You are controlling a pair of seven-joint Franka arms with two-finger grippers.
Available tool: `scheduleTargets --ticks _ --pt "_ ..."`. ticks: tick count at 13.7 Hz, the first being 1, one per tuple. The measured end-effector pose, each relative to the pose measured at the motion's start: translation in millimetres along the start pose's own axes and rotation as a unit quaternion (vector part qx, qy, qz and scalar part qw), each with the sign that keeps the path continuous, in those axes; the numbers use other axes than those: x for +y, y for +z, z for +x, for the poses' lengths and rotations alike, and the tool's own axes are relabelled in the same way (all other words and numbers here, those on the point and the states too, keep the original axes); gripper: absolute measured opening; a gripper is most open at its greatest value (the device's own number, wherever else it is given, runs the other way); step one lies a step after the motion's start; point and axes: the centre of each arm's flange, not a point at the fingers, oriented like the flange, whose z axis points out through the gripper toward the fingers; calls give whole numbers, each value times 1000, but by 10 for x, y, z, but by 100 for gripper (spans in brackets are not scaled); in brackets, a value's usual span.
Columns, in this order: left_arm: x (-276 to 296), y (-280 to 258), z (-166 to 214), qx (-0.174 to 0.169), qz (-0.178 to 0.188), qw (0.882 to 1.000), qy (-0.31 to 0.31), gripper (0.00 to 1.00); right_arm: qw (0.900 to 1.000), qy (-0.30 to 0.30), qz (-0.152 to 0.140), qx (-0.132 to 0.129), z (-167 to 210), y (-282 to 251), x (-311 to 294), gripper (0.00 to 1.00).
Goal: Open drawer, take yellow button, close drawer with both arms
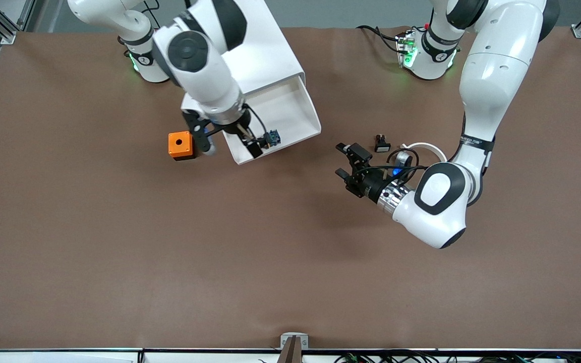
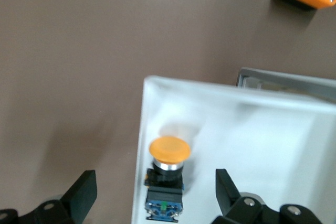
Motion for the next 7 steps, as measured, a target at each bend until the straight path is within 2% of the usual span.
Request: scheduleTargets --ticks 4,7 --pt "152 -372 310 33 -51 997 46 100 1000 4 -6 11 -189 304 35 100" --pt "200 -492 471 97 -92 987 91 100 1000 7 -5 17 -253 445 51 94"
